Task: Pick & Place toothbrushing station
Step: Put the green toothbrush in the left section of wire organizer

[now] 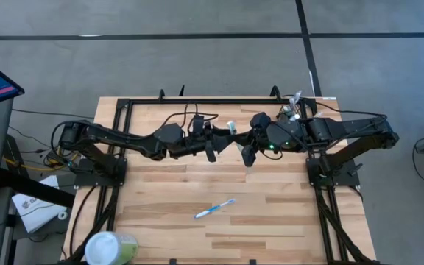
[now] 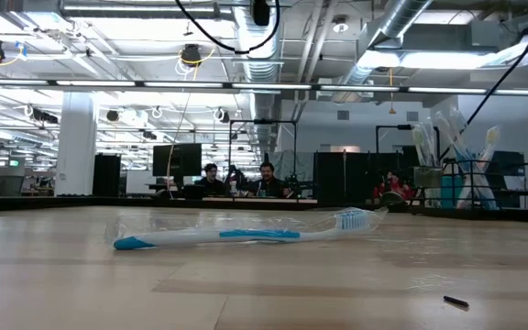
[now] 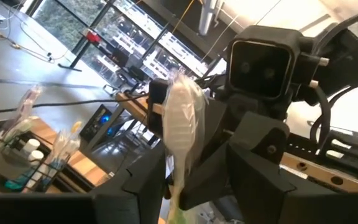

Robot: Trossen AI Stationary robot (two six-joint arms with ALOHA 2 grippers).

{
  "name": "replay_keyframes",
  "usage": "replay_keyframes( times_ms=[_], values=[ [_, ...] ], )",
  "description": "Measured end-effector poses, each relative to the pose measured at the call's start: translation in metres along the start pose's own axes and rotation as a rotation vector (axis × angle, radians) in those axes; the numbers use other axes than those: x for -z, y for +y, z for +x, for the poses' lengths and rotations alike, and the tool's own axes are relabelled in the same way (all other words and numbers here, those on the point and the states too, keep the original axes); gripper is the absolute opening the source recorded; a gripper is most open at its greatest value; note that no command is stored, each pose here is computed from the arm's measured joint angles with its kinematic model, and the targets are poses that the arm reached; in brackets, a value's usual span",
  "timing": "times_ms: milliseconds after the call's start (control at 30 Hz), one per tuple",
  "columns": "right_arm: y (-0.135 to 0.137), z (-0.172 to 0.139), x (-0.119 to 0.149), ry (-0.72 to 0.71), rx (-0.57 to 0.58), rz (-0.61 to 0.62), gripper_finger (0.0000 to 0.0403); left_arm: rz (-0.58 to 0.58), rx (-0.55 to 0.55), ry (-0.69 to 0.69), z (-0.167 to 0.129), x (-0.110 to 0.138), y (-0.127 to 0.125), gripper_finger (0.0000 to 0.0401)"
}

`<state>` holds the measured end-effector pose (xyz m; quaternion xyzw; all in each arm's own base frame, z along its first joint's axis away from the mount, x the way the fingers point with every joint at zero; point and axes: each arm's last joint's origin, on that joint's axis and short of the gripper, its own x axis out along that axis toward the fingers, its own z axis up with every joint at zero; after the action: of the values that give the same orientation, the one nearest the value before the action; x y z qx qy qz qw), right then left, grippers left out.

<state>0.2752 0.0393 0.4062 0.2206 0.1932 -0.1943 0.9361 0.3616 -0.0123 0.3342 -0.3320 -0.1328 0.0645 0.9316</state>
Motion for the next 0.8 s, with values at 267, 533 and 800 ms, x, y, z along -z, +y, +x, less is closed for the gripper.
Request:
replay_keyframes(
  times_ms=[267,533,800],
  values=[
    [0.0001,-0.0001,0.0003,0.003,-0.002,-0.001,0.0001,-0.004,0.001,-0.001,0.0,-0.0001,-0.0001,0.0136],
    [0.0005,-0.0005,0.0,0.0,-0.005,0.0,0.0004,-0.01,0.0,0.009,-0.0001,0.0008,0.0004,0.0039],
    [0.0002,-0.0006,0.0006,0.009,-0.006,0.008,0.004,-0.009,0.003,0.015,-0.0003,0.0016,0.0001,0.0009]
  ],
)
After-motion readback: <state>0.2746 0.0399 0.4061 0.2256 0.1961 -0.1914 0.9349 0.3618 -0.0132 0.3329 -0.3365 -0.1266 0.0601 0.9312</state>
